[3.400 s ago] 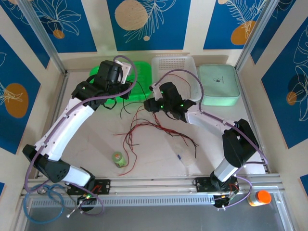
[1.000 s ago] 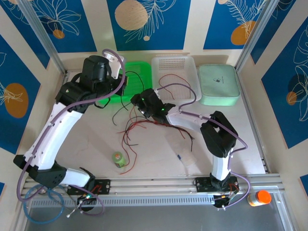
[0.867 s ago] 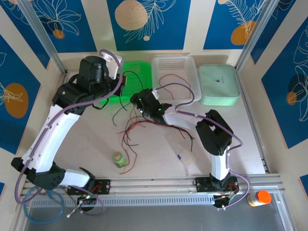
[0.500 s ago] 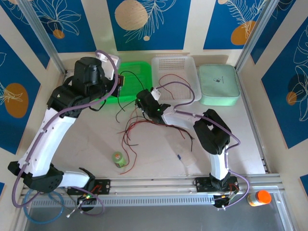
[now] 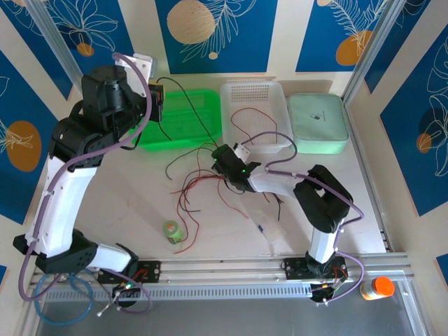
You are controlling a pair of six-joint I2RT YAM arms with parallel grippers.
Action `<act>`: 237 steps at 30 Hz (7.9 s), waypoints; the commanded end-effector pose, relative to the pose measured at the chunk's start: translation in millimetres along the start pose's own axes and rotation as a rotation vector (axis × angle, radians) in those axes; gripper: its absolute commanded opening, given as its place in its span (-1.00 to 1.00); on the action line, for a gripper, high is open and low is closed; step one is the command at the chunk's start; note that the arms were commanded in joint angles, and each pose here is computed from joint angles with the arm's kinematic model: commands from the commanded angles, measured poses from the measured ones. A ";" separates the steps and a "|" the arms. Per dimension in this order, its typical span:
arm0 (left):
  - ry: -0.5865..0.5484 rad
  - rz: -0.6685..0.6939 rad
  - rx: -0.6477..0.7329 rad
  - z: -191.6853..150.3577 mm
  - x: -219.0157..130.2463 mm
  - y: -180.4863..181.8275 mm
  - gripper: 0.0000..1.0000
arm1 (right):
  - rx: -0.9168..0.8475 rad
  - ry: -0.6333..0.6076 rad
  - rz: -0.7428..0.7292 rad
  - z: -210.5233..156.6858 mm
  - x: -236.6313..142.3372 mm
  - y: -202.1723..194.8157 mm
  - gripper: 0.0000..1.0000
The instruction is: Untangle the cables
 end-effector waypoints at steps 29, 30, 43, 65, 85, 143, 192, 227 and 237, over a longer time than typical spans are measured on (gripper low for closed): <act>-0.533 0.446 0.167 130.0 75.3 65.6 -1.00 | -0.100 0.371 0.151 -42.7 -34.7 -40.0 0.20; -0.534 0.458 0.169 130.4 82.2 69.8 -1.00 | -0.102 0.377 0.170 -41.7 -38.5 -36.6 0.20; -0.431 0.595 0.254 87.2 211.1 126.1 -1.00 | -0.176 0.400 0.204 -33.2 -97.7 -41.5 0.40; 0.287 0.425 0.002 -184.7 329.3 157.0 -1.00 | -0.122 0.366 0.151 -16.8 -119.3 -77.0 0.36; 0.493 0.434 -0.182 -262.5 360.0 201.1 0.07 | -0.232 0.530 -0.104 18.8 -109.9 -144.2 0.30; 0.468 -0.411 -0.227 -206.2 136.4 -47.0 0.40 | -0.624 -0.144 0.486 181.1 -335.2 43.0 -1.00; 0.648 -0.093 -0.214 -257.0 78.9 5.3 0.45 | -0.509 0.208 -0.018 243.0 59.3 -99.6 -0.32; 1.032 0.330 -0.067 -417.7 162.3 82.8 -0.14 | -0.573 0.026 0.080 130.2 -183.1 -72.6 -0.04; 0.895 0.231 -0.097 -360.5 160.0 56.0 -1.00 | -0.511 0.093 0.157 90.1 -192.0 -80.8 -0.04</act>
Point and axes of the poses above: each hand's point on the last joint's axis, 136 mm out from that joint toward the fingers, its own x axis out along the fingers, its own y axis along the line the jaws close on, z = x × y, the point moved 1 cm from there along -x, back along the fingers, and after that the axes turned 14 degrees about -x, right-handed, at the moved point
